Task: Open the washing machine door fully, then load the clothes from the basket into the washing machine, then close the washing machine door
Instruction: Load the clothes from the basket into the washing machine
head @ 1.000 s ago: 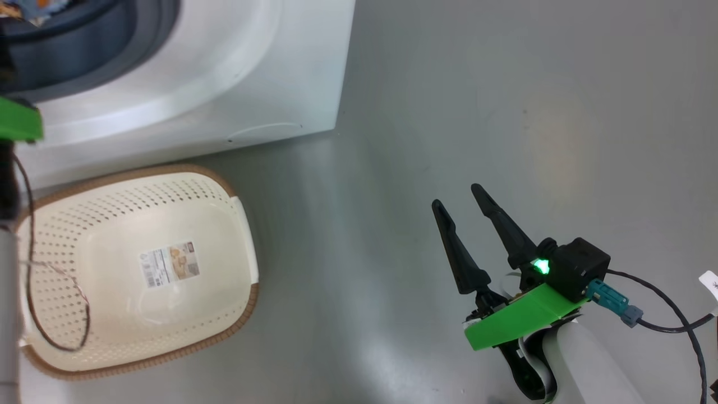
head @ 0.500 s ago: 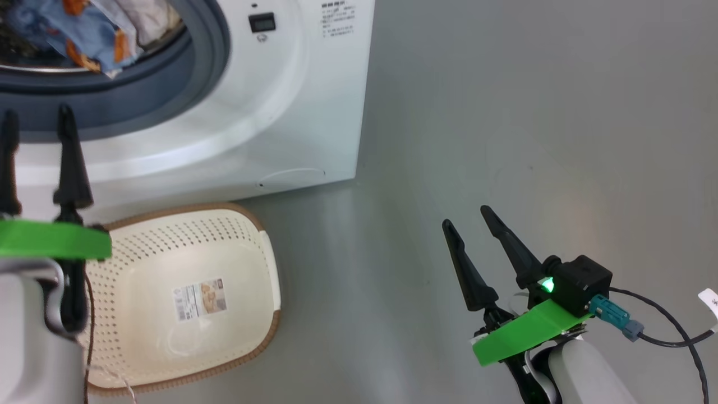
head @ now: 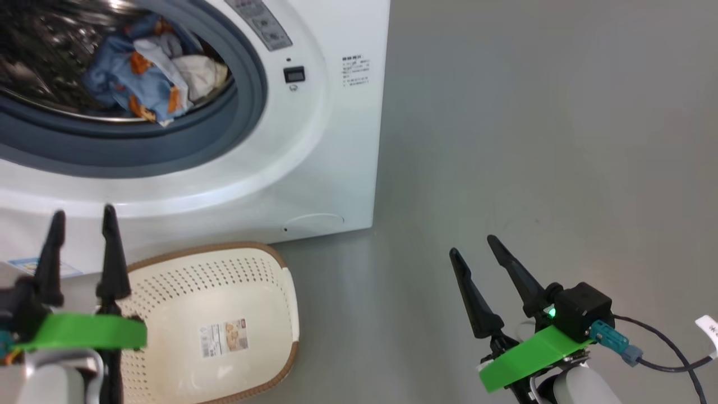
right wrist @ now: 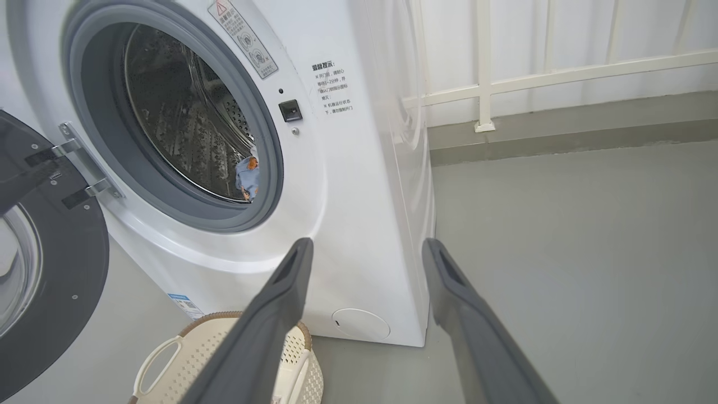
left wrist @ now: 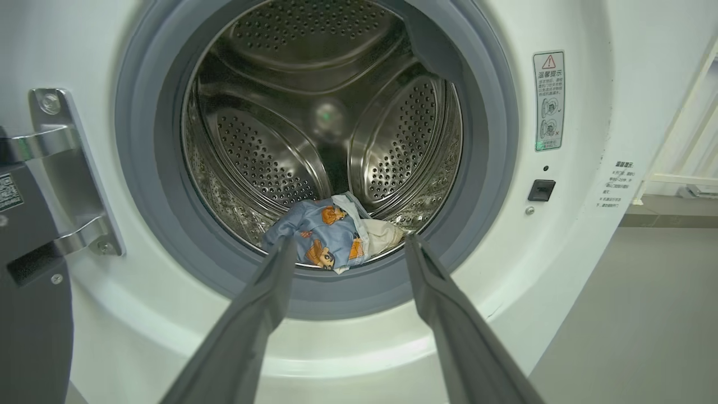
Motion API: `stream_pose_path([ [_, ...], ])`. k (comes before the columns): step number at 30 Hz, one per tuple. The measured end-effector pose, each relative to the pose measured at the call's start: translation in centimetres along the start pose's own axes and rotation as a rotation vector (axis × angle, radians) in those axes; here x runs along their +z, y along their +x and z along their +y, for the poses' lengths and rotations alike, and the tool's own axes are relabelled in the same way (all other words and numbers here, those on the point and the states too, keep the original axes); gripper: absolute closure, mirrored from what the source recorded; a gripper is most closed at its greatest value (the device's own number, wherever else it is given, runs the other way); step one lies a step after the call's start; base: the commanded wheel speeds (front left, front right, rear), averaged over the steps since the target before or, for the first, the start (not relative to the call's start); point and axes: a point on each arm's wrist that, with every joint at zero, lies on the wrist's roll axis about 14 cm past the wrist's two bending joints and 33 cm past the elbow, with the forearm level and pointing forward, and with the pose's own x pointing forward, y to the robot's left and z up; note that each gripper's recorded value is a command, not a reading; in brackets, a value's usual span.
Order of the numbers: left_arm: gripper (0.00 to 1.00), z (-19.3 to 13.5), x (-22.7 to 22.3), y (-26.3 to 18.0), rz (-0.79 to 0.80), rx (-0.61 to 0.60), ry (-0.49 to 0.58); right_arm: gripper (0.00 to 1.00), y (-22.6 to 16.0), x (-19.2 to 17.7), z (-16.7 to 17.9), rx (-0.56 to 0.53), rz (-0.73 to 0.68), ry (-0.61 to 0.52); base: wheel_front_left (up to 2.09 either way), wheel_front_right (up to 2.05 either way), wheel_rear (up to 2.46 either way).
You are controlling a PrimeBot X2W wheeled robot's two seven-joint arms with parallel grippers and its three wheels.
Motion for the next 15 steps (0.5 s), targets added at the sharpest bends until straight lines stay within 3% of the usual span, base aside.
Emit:
stream_pose_path([
  [15,0.00,-0.1,0.7,-8.5,0.006,0.059,0.013,0.00,-2.5,2.3,1.8,0.031,-0.056,-0.027,0.00,0.00,0.00],
])
